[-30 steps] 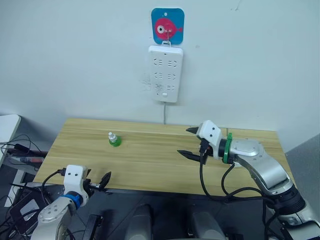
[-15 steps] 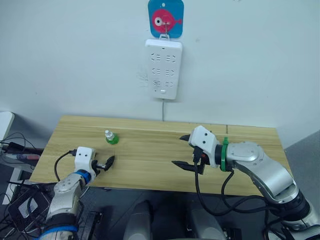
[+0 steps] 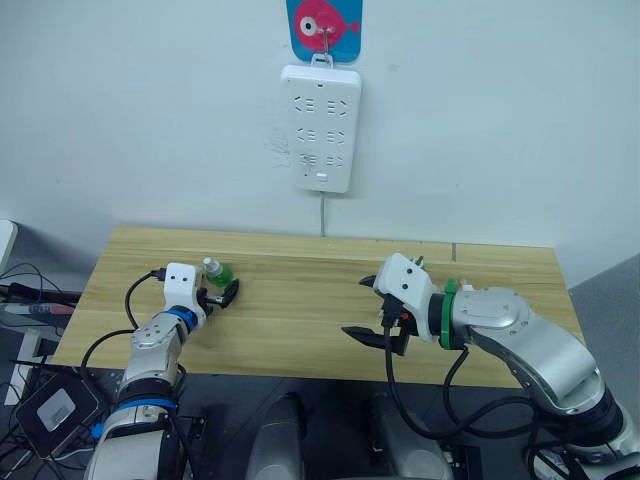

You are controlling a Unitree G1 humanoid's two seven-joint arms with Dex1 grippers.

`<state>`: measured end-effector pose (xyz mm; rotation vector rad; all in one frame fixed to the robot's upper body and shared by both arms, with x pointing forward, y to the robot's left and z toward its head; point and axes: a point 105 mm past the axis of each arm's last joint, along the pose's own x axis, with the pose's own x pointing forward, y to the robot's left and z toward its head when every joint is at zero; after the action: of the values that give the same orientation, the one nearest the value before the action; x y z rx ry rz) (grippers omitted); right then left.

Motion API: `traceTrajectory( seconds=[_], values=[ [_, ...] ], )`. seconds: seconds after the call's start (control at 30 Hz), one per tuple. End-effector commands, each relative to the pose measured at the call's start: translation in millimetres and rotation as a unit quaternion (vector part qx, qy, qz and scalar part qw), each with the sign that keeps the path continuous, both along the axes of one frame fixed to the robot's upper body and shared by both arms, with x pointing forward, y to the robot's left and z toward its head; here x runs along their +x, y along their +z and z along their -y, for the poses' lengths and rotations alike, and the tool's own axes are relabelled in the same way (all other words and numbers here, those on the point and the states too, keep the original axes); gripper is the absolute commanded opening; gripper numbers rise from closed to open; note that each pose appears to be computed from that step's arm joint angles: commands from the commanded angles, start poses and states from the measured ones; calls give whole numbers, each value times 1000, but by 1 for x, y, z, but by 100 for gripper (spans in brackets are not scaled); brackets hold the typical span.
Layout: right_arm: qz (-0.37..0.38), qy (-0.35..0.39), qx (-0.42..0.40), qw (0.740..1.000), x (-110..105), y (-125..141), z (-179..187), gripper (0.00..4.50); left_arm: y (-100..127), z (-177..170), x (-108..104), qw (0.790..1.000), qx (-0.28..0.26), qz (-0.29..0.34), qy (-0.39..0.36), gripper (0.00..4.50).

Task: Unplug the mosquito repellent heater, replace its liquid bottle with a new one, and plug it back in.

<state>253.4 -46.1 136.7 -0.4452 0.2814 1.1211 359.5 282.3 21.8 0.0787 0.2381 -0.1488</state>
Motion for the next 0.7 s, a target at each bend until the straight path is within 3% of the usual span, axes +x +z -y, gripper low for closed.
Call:
traceTrajectory(
  seconds=[0.03, 0.17, 0.27, 0.43, 0.53, 0.63, 0.7],
  values=[
    [10, 7, 10, 1000, -6, 7, -1, 445, 0, -1, 2, 1000, 4, 10, 14, 450],
    [6, 4, 11, 1000, -6, 6, 0, 445, 5, 0, 8, 999, 2, 23, 24, 450],
    [3, 6, 8, 1000, -9, 4, 1, 450, 1, 3, 7, 1000, -2, 17, 13, 393],
    [7, 6, 5, 1000, -10, 2, 3, 450, -2, 2, -1, 1000, 4, 18, 0, 236],
    [15, 6, 12, 1000, -8, 4, 2, 450, 11, -4, -8, 999, 30, 42, -10, 224],
    [26, 11, 27, 999, -6, 10, -1, 450, 29, 12, -14, 993, 60, 60, -80, 224],
    [29, 18, 39, 999, -4, 16, -4, 450, 40, 53, -29, 973, 62, 37, -221, 224]
  ],
)
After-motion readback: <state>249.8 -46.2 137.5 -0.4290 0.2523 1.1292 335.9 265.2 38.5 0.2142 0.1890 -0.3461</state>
